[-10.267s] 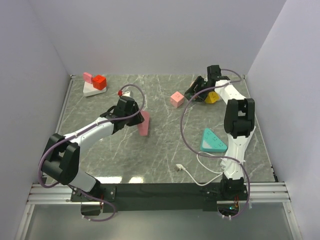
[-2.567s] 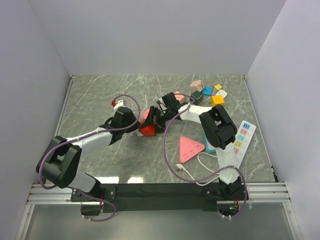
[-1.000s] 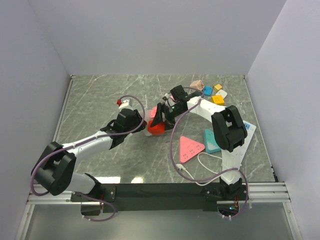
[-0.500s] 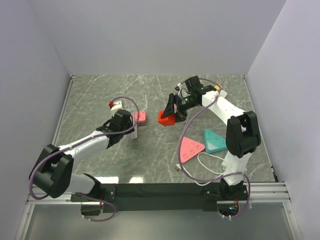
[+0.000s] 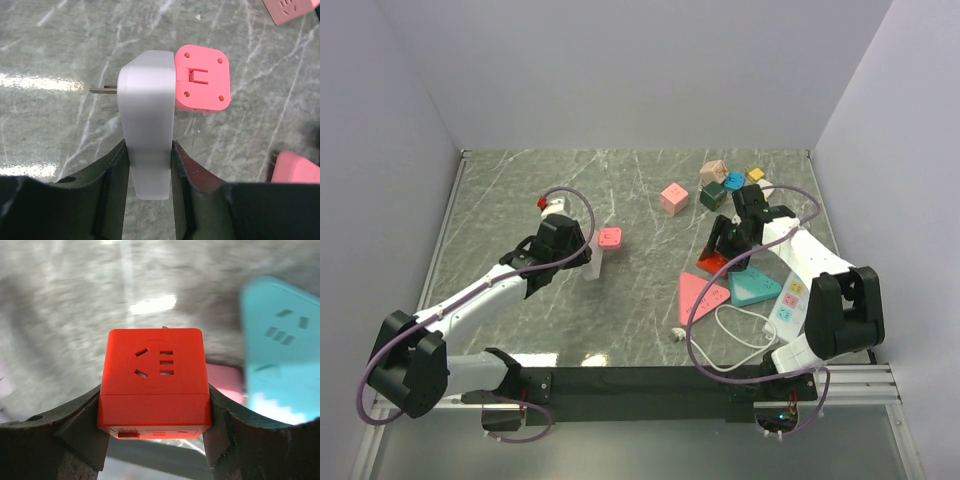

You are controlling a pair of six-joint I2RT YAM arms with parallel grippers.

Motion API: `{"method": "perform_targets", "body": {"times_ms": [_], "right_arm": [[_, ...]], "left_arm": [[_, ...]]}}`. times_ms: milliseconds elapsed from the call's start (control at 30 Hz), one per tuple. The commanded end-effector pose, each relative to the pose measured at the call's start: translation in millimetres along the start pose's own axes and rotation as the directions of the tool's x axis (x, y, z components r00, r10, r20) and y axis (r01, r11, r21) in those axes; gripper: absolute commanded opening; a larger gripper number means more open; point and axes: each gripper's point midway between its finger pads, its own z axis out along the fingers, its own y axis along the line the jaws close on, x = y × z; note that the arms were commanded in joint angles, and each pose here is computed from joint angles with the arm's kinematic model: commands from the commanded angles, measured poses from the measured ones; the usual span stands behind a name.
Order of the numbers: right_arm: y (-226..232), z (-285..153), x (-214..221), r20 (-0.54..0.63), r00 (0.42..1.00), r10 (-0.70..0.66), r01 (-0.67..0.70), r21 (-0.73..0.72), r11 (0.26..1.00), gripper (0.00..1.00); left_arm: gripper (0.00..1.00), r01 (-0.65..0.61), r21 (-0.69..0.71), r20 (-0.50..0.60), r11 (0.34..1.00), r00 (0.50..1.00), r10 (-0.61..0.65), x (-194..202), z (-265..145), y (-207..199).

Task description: Pull the plug off the socket

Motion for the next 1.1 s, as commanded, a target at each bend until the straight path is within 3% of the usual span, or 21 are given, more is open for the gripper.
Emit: {"method": "perform_targets", "body": {"times_ms": [0,100,233,267,367,400,467,500,700,800,1067], "right_arm": [[-18.0,1.6,-15.2,0.112,0.994,0.021,-0.031,0.092,0.995,0.00],[-25.9,8.8,-23.7,0.145,0.989,0.037,-0.056,0.129,0.990,0.00],[-30.0,21.3,-20.0,0.101,0.994,0.046,-0.060,0.147,0.987,0.01],[-30.3,23.9,-15.2,0.084,0.995,0.048,-0.059,0.141,0.988,0.06],[-24.7,20.9,-13.8,0.086,0.995,0.053,-0.062,0.108,0.992,0.42],[-21.4,18.1,-11.2,0.074,0.996,0.054,-0.061,0.093,0.994,0.64],[-8.7,2.0,-18.5,0.110,0.992,0.055,-0.060,0.043,0.997,0.87],[-2.8,-5.5,-19.3,0.115,0.992,0.055,-0.058,0.021,0.998,0.93],[38.8,-54.5,-50.7,0.236,0.970,0.058,-0.039,-0.084,0.996,0.95],[85.0,-58.2,-47.5,0.214,0.976,0.036,0.022,-0.260,0.965,0.96],[149.4,-17.0,-17.4,0.078,0.990,-0.118,0.135,-0.279,0.951,0.96]], "left_arm": [[0.00,-0.030,0.114,0.033,0.993,0.999,0.027,-17.8,-13.7,-24.6],[0.00,-0.041,0.147,0.013,0.988,0.999,0.040,-13.1,-15.7,-29.1],[0.01,-0.053,0.191,-0.017,0.980,0.998,0.058,-6.2,-18.9,-34.9],[0.01,-0.056,0.195,-0.021,0.979,0.998,0.062,-5.3,-19.2,-35.4],[0.00,-0.063,0.213,-0.028,0.975,0.997,0.071,-2.0,-21.1,-36.5],[0.01,-0.064,0.210,-0.035,0.976,0.997,0.072,1.4,-20.5,-34.4],[0.01,-0.069,0.219,-0.032,0.973,0.996,0.078,2.5,-21.0,-34.5],[0.01,-0.072,0.216,-0.035,0.974,0.996,0.082,4.5,-20.7,-32.9],[0.01,-0.061,0.226,-0.049,0.972,0.996,0.074,13.3,-14.3,-31.8],[0.00,-0.012,0.270,-0.068,0.963,0.997,0.032,21.3,-12.1,-38.3],[0.01,0.240,0.431,-0.168,0.870,0.968,-0.184,41.7,-7.5,-68.1]]}}
